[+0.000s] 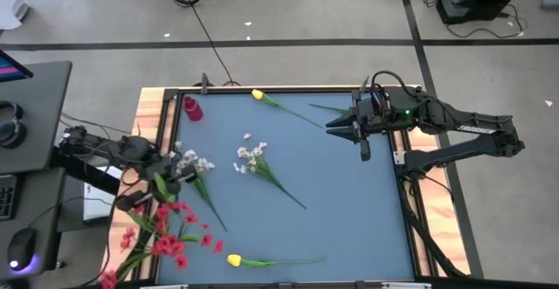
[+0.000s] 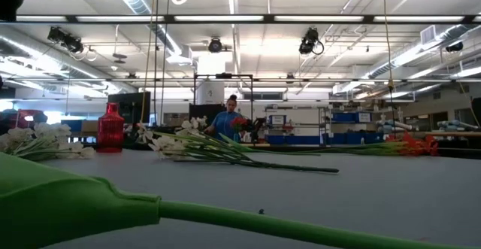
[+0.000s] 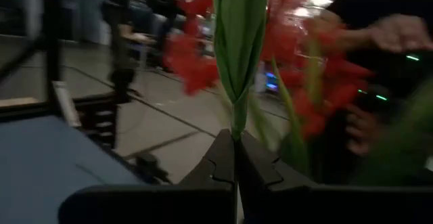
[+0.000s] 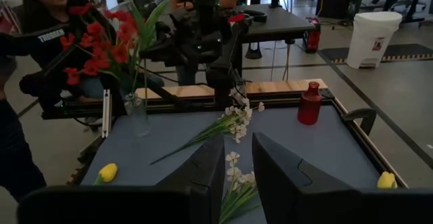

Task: Sort flowers into vase by color
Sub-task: Put the black flower into the transparent vase

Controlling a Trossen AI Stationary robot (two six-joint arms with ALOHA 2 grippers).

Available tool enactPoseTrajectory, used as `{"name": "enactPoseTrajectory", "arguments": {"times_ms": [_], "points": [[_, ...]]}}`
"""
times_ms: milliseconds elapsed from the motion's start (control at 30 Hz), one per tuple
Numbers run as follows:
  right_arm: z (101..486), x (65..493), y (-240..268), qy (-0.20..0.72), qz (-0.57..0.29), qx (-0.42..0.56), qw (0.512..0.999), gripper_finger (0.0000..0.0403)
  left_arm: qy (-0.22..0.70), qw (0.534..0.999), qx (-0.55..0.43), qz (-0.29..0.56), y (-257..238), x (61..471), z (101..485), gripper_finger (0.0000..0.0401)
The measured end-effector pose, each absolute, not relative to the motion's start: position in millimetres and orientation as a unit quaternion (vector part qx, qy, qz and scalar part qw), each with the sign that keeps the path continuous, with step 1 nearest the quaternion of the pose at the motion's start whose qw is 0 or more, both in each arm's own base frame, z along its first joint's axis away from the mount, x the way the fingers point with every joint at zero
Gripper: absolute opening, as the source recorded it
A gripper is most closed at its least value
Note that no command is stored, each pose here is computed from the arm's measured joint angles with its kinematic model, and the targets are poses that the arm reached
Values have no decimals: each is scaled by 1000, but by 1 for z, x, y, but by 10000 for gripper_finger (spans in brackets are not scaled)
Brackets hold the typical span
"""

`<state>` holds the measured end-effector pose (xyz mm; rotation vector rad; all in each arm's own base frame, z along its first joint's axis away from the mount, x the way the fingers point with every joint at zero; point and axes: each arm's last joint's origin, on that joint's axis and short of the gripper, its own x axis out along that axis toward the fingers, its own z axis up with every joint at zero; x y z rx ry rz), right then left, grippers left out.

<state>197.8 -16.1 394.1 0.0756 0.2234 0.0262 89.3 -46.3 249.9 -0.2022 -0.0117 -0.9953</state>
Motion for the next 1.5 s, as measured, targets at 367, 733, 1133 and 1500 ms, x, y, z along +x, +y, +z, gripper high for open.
{"name": "enactPoseTrajectory", "arguments": {"times_ms": [367, 733, 1133, 1500], "points": [[394, 198, -16, 111, 13, 38, 993, 86, -46, 813, -110, -570, -51, 69, 262, 7], [394, 198, -16, 111, 13, 38, 993, 86, -74, 815, -93, -566, -58, 69, 264, 8], [394, 198, -16, 111, 13, 38, 993, 86, -65, 800, -72, -591, -72, 75, 260, 9], [394, 198, -16, 111, 13, 38, 993, 86, -49, 795, -46, -603, -81, 80, 254, 9]]}}
